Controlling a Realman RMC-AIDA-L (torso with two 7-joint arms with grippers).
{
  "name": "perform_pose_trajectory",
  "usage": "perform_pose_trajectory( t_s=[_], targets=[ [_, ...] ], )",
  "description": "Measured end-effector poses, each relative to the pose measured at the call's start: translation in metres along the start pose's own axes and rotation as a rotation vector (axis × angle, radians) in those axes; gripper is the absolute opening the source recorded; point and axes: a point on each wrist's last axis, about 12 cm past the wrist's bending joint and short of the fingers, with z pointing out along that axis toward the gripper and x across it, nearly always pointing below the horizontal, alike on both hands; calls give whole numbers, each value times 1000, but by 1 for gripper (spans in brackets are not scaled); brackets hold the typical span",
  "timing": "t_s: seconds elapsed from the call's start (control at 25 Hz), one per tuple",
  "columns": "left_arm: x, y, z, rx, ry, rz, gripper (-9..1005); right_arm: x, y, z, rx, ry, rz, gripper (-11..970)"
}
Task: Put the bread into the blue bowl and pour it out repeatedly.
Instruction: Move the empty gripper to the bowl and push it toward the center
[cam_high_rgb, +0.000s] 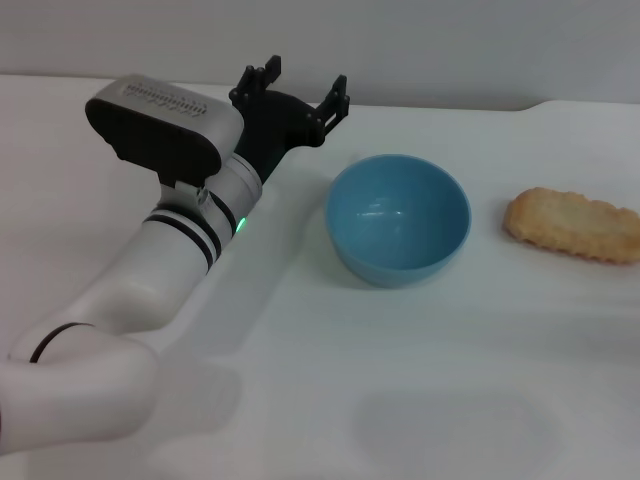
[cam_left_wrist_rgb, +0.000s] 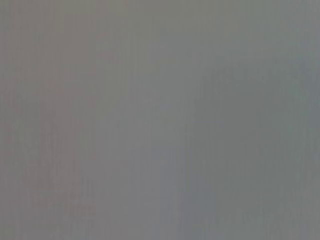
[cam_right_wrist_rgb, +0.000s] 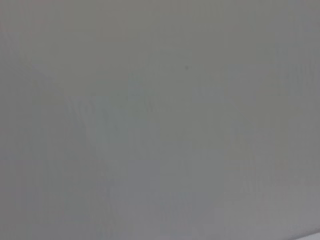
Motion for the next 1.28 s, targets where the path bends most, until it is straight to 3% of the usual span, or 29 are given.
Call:
perform_pose_trajectory(
  t_s=[0.4,0.6,0.8,1.04,1.28],
  targets=[
    [2,-4,0,20,19,7,813,3,0,-1,27,4,41,693],
    [-6,-3,12,25,97,-57,813,4,-1,-1,42,11,50,693],
    [-34,4,36,72,226,-92,812,5,-2,-2,50,16,54,692],
    [-88,31,58,160,480,-84,812,4,-3,-2,52,15,52,691],
    [-104,34,62,262,629,-94,812,3,-6,-2,55,12,47,690]
  ],
)
